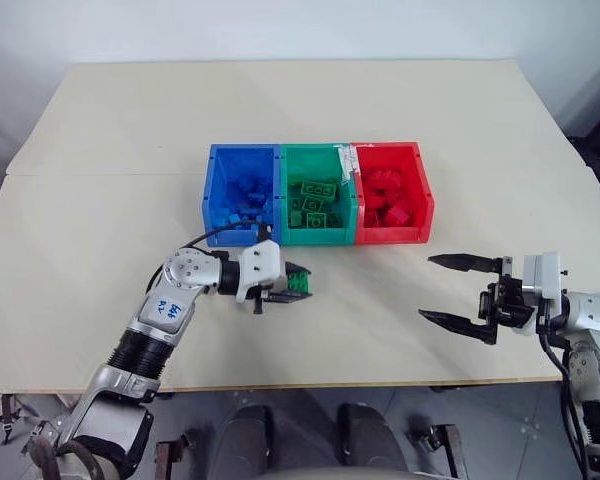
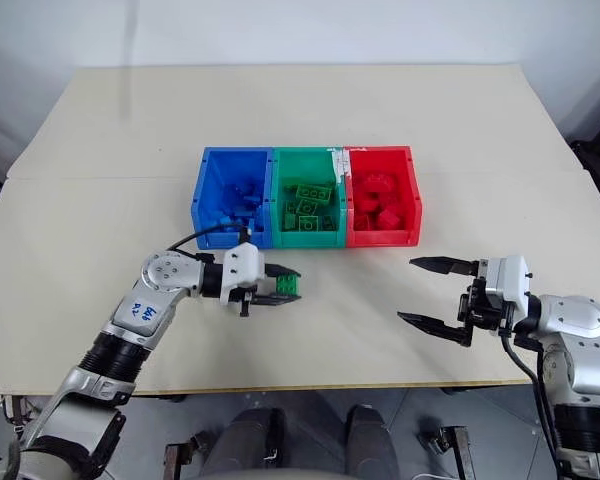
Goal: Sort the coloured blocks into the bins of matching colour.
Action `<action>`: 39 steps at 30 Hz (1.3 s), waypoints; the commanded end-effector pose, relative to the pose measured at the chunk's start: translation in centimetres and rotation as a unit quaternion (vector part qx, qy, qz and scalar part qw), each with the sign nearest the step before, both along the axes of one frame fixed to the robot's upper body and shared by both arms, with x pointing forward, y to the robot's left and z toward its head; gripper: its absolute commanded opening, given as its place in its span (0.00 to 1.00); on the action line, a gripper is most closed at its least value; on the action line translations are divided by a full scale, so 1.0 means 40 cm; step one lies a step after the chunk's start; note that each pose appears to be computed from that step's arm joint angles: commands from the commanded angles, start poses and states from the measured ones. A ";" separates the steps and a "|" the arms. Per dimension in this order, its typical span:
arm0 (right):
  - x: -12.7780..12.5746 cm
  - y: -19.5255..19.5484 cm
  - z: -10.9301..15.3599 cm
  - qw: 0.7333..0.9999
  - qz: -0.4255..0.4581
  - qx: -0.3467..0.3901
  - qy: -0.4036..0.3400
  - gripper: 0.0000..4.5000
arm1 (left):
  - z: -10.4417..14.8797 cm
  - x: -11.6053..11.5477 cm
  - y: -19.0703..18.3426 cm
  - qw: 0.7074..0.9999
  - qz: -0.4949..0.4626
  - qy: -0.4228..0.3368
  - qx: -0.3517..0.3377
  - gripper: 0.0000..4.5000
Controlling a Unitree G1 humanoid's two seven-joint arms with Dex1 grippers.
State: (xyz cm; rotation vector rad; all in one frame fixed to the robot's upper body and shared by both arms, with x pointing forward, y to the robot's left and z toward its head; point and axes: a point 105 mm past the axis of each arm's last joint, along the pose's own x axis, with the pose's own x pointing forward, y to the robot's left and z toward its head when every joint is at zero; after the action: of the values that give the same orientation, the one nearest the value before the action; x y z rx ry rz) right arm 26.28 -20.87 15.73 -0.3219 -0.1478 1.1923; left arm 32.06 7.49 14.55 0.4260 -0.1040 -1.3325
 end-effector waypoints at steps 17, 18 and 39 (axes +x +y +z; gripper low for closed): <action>0.018 -0.014 0.020 1.000 -0.014 -0.012 -0.025 1.00 | 0.174 0.197 0.159 0.976 0.200 -0.067 -0.047 0.69; 0.017 -0.015 0.019 1.000 -0.015 -0.012 -0.024 1.00 | 0.176 0.193 0.169 0.976 0.200 -0.066 -0.048 0.76; 0.006 -0.011 -0.010 1.000 0.024 0.001 0.014 1.00 | 0.032 -0.209 0.533 0.960 0.278 -0.015 0.009 0.99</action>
State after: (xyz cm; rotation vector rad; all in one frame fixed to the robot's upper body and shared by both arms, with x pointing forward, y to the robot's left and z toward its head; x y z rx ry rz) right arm 26.55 -21.44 14.76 -0.2828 -0.0991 1.2307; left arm 24.34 28.17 15.19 0.4238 0.0395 -0.8070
